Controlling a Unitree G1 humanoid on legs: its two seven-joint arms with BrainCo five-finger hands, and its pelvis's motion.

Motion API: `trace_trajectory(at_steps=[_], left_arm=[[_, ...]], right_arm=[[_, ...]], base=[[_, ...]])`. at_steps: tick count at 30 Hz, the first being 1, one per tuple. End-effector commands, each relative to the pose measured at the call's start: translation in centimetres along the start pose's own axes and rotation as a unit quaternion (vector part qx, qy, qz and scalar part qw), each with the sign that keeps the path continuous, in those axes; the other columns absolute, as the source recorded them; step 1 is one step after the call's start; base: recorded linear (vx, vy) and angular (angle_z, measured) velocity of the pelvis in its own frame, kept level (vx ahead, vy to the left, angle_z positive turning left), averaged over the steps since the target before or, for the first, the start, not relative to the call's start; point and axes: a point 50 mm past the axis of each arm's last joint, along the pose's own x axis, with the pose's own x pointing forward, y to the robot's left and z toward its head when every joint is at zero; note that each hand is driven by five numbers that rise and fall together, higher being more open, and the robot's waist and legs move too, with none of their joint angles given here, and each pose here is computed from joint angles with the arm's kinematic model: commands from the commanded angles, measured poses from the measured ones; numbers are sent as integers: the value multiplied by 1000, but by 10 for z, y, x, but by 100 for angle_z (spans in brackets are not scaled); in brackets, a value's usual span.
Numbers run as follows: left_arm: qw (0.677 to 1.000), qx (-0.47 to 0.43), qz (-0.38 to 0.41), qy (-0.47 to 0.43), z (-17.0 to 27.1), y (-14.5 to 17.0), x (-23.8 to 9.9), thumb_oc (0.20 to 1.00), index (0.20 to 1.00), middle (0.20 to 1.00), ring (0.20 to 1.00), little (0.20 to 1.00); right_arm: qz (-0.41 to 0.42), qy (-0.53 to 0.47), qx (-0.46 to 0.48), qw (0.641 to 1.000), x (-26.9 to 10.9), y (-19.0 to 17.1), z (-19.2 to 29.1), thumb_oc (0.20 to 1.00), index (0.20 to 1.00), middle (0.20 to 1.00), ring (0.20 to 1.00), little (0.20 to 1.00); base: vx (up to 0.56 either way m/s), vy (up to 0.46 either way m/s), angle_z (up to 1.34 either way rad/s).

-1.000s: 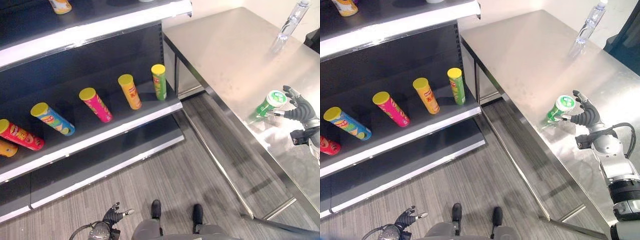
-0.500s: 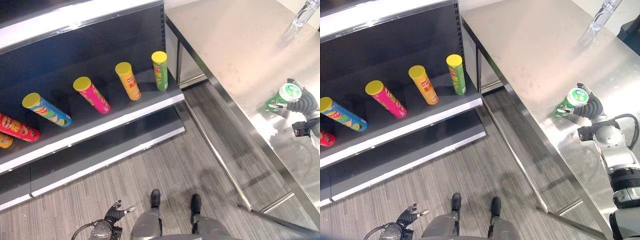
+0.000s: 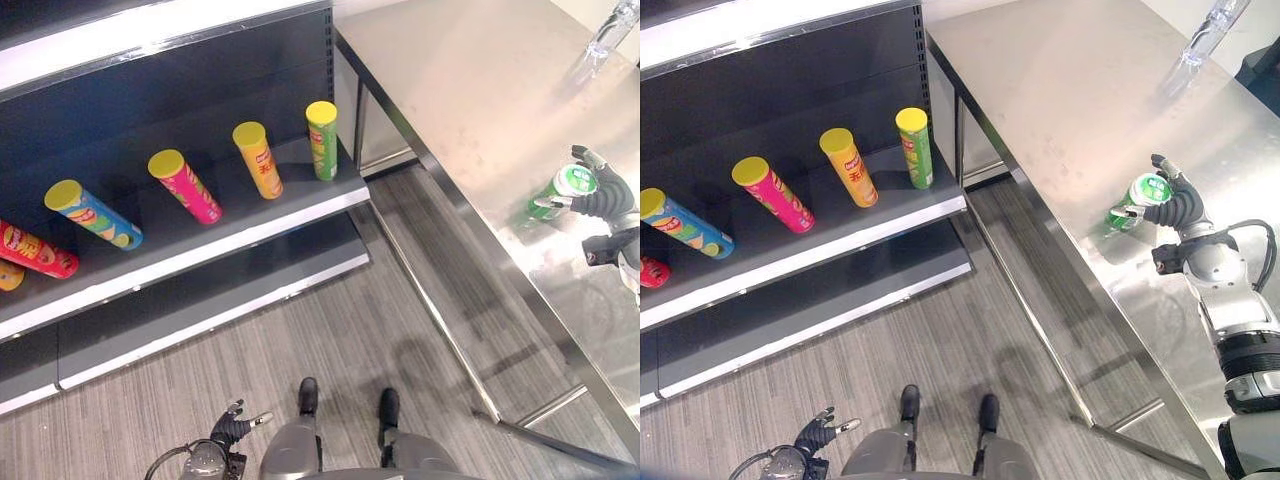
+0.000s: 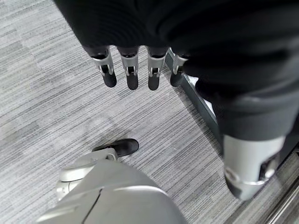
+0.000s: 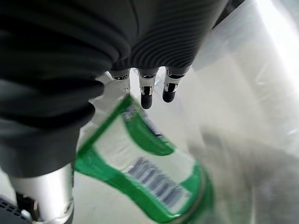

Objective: Put the goods on the table back onto the shelves and tidy them up.

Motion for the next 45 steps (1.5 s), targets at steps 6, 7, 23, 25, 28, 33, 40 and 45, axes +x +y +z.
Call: trace_trajectory(at_steps=[6, 7, 23, 25, 28, 33, 40, 45], left_arm=[[1000, 11, -2, -20, 14, 1, 5, 1000, 1000, 1000, 1000, 1000], [1000, 12, -2, -20, 15, 1, 5, 1000, 1000, 1000, 1000, 1000], [1000, 6, 7, -13, 12, 3, 5, 1000, 1000, 1000, 1000, 1000], [1000, 6, 8, -12, 11, 4, 5, 1000, 1000, 1000, 1000, 1000], [1000, 6, 10, -12, 12, 5, 5, 1000, 1000, 1000, 1000, 1000], [1000, -2, 22, -13, 14, 11, 5, 1000, 1000, 1000, 1000, 1000], [999, -12, 41, -2, 8, 16, 4, 1000, 1000, 1000, 1000, 1000], [999, -12, 47, 9, 3, 18, 3, 1000, 1000, 1000, 1000, 1000]], right_arm=[[22, -57, -47, 997, 8, -3, 27, 1000, 1000, 1000, 1000, 1000], [22, -51, -51, 997, 9, -3, 26, 1000, 1000, 1000, 1000, 1000], [19, -27, -64, 997, 16, -1, 19, 200, 200, 200, 200, 200], [20, -28, -64, 997, 15, 0, 20, 200, 200, 200, 200, 200], [18, -28, -64, 997, 15, 0, 20, 200, 200, 200, 200, 200], [4, -70, -75, 995, 8, -6, 35, 200, 200, 200, 200, 200], [-47, -236, -80, 967, -23, -21, 97, 200, 200, 200, 200, 200], [-73, -350, -49, 932, -46, -26, 139, 200, 200, 200, 200, 200]], base=[[0, 0, 0], [0, 0, 0], [0, 0, 0], [0, 0, 0], [-1, -1, 1], [-6, -18, 2], [11, -40, 1], [8, -67, 3]])
